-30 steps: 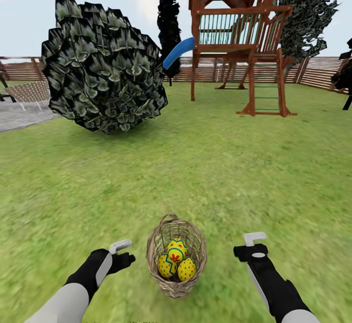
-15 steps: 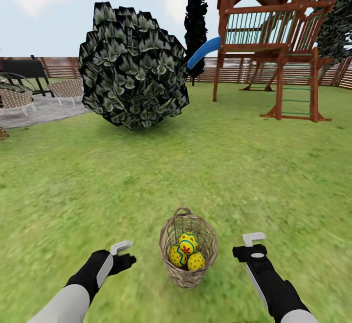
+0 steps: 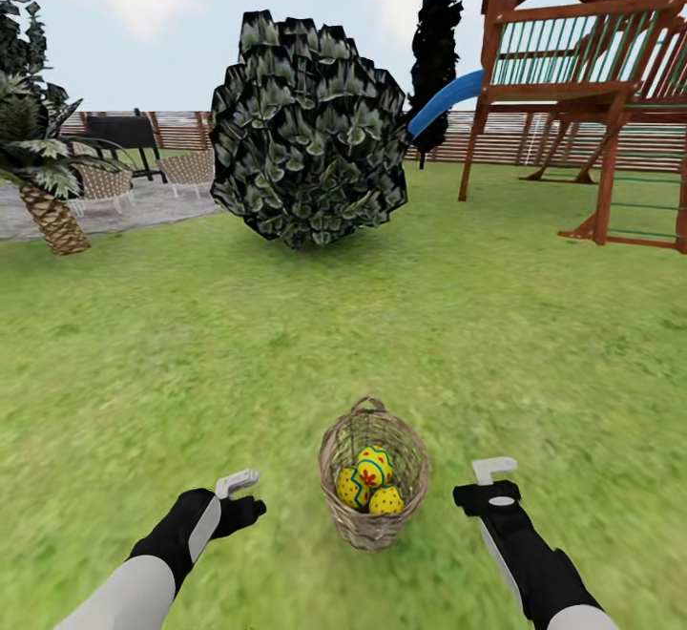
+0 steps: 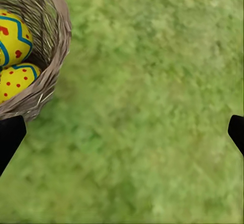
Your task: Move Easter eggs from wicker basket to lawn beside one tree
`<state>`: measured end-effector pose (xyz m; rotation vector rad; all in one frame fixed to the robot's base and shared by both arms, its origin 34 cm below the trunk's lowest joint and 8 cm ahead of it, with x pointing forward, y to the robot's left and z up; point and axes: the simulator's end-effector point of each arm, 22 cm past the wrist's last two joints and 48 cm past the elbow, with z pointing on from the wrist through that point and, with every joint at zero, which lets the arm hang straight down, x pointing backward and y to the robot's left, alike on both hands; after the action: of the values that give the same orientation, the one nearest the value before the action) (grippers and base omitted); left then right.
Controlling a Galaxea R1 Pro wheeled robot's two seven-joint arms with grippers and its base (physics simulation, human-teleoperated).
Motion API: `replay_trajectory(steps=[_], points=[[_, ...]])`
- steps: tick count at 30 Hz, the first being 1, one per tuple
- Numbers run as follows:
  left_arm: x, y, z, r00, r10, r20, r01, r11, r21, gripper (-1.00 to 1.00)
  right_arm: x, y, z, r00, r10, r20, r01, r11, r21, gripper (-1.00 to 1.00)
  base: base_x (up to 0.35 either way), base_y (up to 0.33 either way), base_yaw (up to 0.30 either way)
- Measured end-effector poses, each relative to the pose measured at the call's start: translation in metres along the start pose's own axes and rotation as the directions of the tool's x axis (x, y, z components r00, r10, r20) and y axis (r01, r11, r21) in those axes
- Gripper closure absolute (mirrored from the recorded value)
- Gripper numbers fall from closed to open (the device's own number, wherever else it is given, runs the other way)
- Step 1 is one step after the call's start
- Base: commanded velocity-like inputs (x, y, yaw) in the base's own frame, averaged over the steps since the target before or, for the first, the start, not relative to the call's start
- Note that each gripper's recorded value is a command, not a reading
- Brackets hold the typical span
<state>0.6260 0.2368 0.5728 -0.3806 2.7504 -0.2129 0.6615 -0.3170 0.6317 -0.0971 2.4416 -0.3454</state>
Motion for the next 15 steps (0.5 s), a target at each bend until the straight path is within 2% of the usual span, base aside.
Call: replay_trajectory(steps=[3,15], points=[[0.0097,0.0006,0.0028,1.0,-0.001,-0.021,0.0,1.0,-0.001,-1.0,0.0044,0.0006,0.0008,1.0,-0.003,-0.009,0.003,1.0,-0.001,-1.0,0.057,-0.337,0.294],[0.0114,0.0009,0.0034,1.0,-0.002,-0.023,0.002,1.0,-0.001,-1.0,0.0059,0.0011,0.0011,1.0,-0.004,-0.012,0.004,1.0,-0.001,-1.0,0.079,-0.336,0.294]])
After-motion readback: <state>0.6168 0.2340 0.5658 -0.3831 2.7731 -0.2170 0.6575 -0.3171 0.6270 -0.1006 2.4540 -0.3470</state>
